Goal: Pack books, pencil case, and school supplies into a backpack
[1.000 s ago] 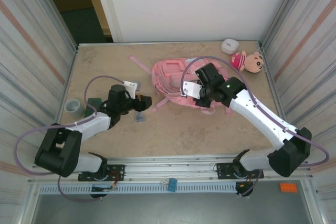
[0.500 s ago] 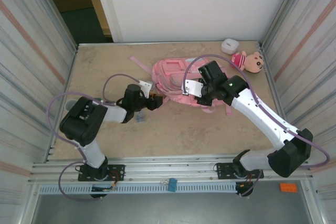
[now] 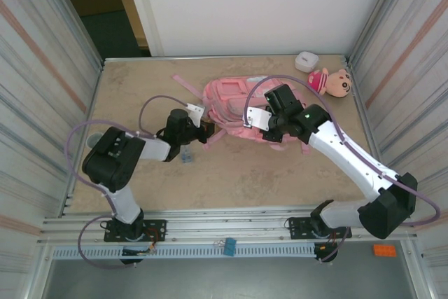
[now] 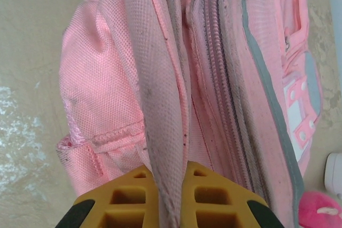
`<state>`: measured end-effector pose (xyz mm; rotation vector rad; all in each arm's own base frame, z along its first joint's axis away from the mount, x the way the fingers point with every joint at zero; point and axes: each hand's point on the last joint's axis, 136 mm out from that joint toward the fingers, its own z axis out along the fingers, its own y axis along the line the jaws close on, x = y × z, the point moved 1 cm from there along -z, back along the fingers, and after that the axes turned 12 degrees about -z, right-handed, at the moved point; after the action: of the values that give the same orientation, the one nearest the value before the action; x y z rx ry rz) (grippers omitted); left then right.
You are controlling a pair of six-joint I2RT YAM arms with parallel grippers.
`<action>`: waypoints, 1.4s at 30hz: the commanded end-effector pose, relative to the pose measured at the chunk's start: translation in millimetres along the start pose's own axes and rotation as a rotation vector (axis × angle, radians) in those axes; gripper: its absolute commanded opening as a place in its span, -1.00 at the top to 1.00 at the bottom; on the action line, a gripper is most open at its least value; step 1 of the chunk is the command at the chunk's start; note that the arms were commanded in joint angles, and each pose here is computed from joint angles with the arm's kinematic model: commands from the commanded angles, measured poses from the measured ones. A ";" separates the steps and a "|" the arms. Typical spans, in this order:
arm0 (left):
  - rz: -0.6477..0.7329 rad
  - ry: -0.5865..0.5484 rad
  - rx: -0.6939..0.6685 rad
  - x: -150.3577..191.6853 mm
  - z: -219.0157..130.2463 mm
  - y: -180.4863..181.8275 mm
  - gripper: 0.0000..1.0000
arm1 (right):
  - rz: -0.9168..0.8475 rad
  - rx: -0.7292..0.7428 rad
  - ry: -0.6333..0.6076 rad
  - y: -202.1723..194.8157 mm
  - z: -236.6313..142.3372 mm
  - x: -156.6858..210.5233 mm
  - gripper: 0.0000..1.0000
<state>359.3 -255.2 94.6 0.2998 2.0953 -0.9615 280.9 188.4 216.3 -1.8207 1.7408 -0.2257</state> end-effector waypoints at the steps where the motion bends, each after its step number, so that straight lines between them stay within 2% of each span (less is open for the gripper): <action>1: 0.065 0.030 0.124 -9.5 -22.8 -38.1 1.00 | 0.120 0.218 -0.013 -43.0 -2.4 -2.6 1.00; 9: 0.136 0.137 0.312 -2.9 -68.3 -94.2 1.00 | 0.272 0.288 -0.019 -53.9 22.9 -3.9 1.00; 15: 0.270 0.223 0.509 11.6 -89.2 -155.4 1.00 | 0.297 0.283 -0.081 -44.6 43.6 -31.0 1.00; 18: 0.268 0.209 0.502 8.2 -88.2 -162.5 1.00 | 0.308 0.258 -0.083 -34.8 52.9 -38.3 1.00; 22: 0.222 0.186 0.362 3.9 -79.7 -141.6 1.00 | 0.372 0.239 -0.089 -26.2 53.6 -33.6 1.00; 23: 0.209 0.187 0.325 4.9 -78.4 -134.1 1.00 | 0.404 0.216 -0.112 -23.3 49.8 -33.5 0.91; 24: 0.197 0.182 0.291 4.5 -77.3 -126.7 1.00 | 0.444 0.176 -0.136 -18.7 46.6 -32.6 0.64; 26: 0.160 0.169 0.245 2.4 -78.0 -112.9 1.00 | 0.634 0.099 -0.197 -14.1 33.5 -24.9 -0.19; 27: 0.144 0.162 0.227 1.1 -78.9 -107.3 1.00 | 0.744 0.088 -0.212 -15.0 27.5 -17.4 -0.29; 30: 0.124 0.140 0.174 -0.9 -81.9 -93.1 1.00 | 1.206 0.028 -0.226 -9.6 17.2 12.6 -0.44; 34: 0.145 0.157 0.150 2.4 -83.7 -85.7 1.00 | 1.716 -0.055 -0.088 25.4 20.4 60.3 -0.57; 37: 0.156 0.184 0.154 5.5 -82.4 -85.4 1.00 | 1.880 -0.190 -0.131 46.9 33.9 60.8 -0.61; 42: 0.145 0.197 0.161 8.3 -80.2 -84.9 1.00 | 1.998 -0.307 -0.237 52.6 55.8 49.2 -0.66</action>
<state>261.3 -249.8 143.4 0.5943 2.2440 -1.0287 261.3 139.5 116.1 0.2264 2.5771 0.7533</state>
